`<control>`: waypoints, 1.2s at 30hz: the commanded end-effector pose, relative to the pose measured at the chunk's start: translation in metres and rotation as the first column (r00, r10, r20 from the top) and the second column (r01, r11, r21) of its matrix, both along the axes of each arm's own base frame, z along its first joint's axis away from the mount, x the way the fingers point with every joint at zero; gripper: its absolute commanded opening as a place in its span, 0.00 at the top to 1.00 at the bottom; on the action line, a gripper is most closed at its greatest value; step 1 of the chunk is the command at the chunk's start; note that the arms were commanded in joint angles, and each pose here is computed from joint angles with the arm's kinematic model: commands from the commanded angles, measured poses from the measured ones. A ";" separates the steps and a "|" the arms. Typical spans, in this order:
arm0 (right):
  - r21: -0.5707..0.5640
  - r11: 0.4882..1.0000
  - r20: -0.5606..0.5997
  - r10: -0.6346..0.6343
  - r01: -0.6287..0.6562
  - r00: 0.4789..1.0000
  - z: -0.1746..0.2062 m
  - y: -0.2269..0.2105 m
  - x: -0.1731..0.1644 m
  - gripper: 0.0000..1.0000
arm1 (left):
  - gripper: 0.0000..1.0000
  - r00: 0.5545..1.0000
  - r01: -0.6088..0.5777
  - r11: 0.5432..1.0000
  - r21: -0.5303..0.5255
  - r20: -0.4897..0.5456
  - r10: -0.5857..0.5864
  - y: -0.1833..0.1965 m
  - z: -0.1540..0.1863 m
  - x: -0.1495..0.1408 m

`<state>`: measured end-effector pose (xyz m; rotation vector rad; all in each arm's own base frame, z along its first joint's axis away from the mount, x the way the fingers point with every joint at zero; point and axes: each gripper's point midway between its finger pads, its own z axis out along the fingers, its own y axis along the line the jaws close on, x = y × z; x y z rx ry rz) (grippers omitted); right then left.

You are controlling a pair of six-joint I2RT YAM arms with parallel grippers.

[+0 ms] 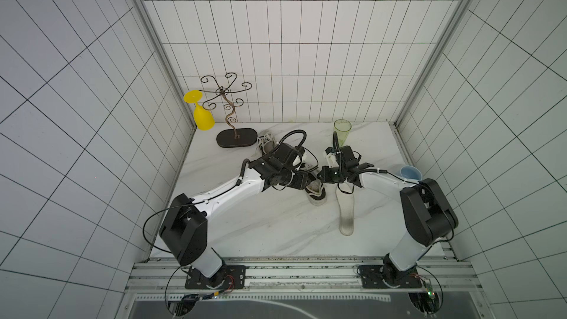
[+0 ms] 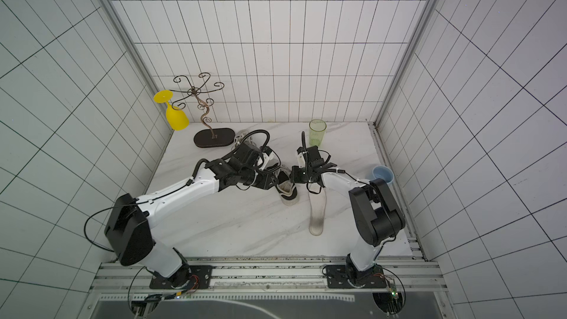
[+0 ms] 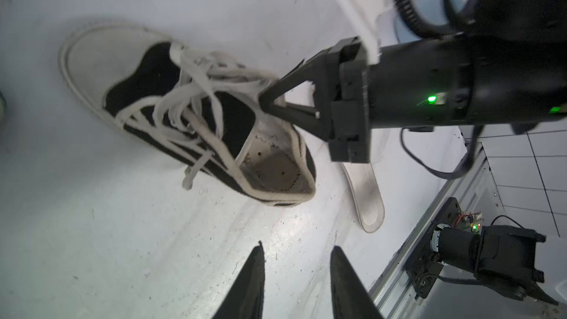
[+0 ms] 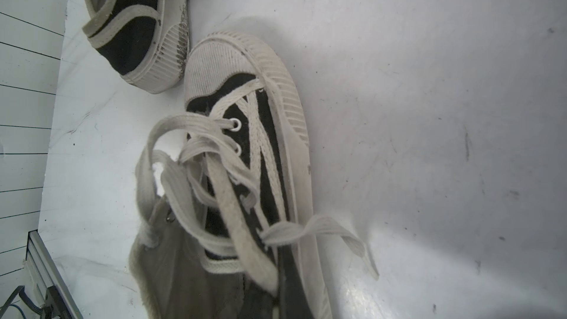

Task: Insert the insole into the shoe
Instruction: Adjust the shoe at the center of the board.

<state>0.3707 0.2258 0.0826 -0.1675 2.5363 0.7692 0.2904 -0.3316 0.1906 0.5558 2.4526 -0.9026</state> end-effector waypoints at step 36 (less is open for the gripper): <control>0.146 0.988 0.026 0.043 -0.047 0.999 0.010 0.013 0.011 0.98 | 0.53 0.934 0.130 0.798 0.588 0.197 -0.298 -0.005 -0.148 0.072</control>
